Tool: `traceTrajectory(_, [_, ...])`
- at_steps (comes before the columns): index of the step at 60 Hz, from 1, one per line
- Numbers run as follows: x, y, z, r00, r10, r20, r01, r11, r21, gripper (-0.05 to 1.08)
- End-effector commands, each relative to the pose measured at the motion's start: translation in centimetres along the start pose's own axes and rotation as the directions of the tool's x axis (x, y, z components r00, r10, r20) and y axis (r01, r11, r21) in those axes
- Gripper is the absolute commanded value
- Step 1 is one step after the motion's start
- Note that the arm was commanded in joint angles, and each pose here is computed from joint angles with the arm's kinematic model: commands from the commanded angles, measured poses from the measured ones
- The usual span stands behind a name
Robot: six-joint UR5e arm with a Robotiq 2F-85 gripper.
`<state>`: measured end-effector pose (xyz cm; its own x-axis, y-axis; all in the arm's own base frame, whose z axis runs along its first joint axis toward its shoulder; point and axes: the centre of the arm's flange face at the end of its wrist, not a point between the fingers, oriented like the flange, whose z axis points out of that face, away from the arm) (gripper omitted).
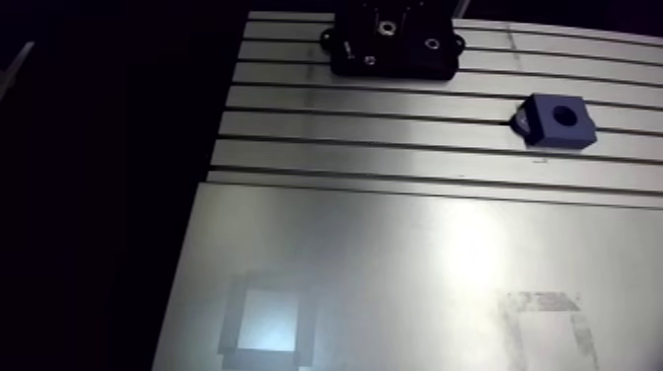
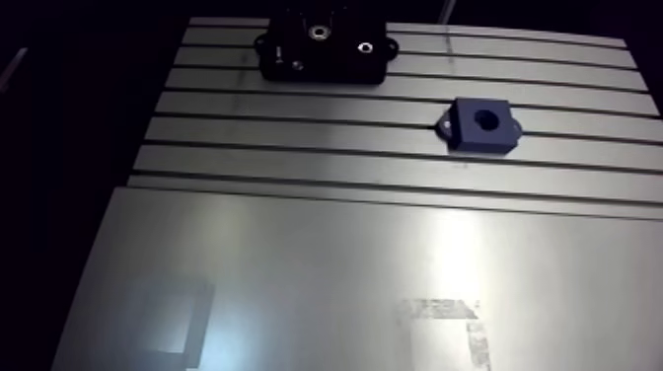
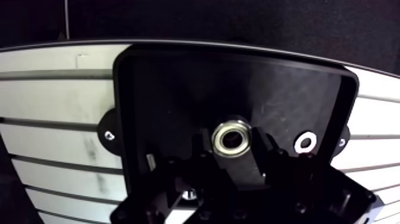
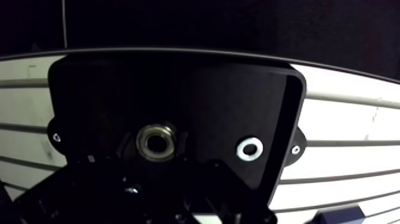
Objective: Pick up the bearing and press it into the housing until flush.
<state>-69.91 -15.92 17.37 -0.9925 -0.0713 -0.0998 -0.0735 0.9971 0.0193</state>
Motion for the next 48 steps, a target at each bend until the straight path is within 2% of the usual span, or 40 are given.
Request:
traceTrajectory(1, [-0.3, 0.1, -1.0, 1.000, 0.002, -0.012, -0.002, 1.000, 0.002, 0.59])
traceTrajectory(18, [-1.0, 0.4, -2.9, 0.999, -0.028, -0.032, 0.028, 1.000, 0.005, 0.62])
traceTrajectory(28, [-1.7, 0.8, -4.4, 0.998, -0.047, -0.043, 0.047, 0.999, -0.001, 0.63])
traceTrajectory(32, [-2.3, 1.6, -5.3, 0.996, -0.071, -0.048, 0.071, 0.997, -0.006, 0.64])
traceTrajectory(48, [-4.4, 4.5, -7.9, 0.993, -0.101, -0.056, 0.101, 0.995, -0.009, 0.66])
